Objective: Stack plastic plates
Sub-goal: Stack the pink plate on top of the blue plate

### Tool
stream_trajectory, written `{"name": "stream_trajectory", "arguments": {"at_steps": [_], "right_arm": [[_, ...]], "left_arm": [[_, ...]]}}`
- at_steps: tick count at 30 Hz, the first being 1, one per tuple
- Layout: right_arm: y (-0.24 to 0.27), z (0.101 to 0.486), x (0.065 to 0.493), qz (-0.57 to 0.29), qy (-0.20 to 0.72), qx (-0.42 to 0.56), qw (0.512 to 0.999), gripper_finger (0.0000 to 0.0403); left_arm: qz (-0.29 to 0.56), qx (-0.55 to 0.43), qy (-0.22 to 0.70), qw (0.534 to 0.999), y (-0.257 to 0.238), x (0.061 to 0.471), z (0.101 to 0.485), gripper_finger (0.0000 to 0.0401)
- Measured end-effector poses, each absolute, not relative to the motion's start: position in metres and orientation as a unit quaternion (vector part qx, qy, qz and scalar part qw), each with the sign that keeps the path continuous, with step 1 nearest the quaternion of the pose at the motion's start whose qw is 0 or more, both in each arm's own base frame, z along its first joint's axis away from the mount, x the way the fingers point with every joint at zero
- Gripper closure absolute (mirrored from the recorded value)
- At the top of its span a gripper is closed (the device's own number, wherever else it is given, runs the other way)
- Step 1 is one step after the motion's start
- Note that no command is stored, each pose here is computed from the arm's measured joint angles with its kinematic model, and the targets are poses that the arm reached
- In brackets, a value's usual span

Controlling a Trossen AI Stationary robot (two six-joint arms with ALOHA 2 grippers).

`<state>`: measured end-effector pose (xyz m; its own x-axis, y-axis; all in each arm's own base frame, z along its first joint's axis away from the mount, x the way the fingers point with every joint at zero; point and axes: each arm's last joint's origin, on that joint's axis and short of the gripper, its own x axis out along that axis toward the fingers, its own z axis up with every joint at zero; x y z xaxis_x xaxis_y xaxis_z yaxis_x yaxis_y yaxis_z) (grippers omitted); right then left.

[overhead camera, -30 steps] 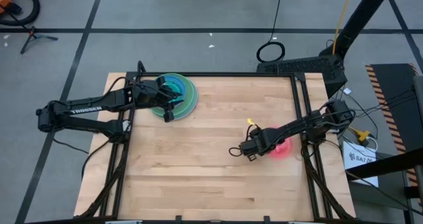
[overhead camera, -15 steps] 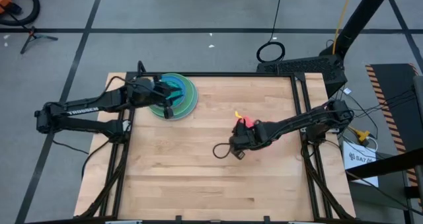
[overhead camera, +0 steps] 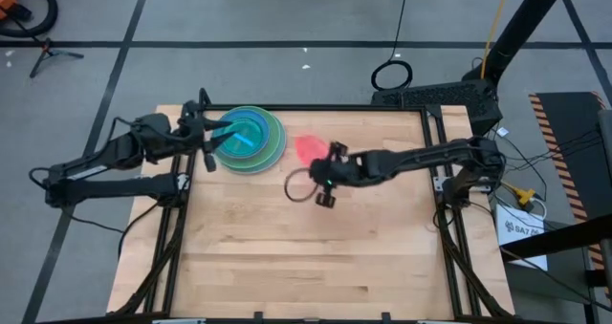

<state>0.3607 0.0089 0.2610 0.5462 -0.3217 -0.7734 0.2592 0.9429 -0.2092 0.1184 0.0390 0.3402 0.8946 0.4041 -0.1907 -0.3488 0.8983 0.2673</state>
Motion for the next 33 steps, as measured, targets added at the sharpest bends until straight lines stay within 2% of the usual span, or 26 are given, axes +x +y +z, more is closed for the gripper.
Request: {"name": "stream_trajectory", "arguments": {"at_steps": [6,18,25,30,33], "right_arm": [[-0.015,0.258,0.401,-0.14,0.448,-0.102,0.877,0.0402],[-0.042,0.238,0.488,-0.041,0.468,-0.323,0.822,0.0402],[-0.053,0.216,0.506,0.024,0.469,-0.445,0.763,0.0402],[-0.068,0.21,0.512,0.022,0.454,-0.475,0.753,0.0403],[-0.078,0.21,0.516,0.018,0.433,-0.475,0.766,0.0403]], "left_arm": [[0.192,0.112,0.121,0.967,0.037,0.112,0.34,0.0277],[0.188,0.112,0.131,0.967,0.036,0.112,0.338,0.0277],[0.187,0.11,0.134,0.967,0.036,0.112,0.338,0.0277],[0.187,0.11,0.134,0.967,0.036,0.112,0.338,0.0277],[0.187,0.11,0.134,0.967,0.036,0.112,0.338,0.0277]]}}
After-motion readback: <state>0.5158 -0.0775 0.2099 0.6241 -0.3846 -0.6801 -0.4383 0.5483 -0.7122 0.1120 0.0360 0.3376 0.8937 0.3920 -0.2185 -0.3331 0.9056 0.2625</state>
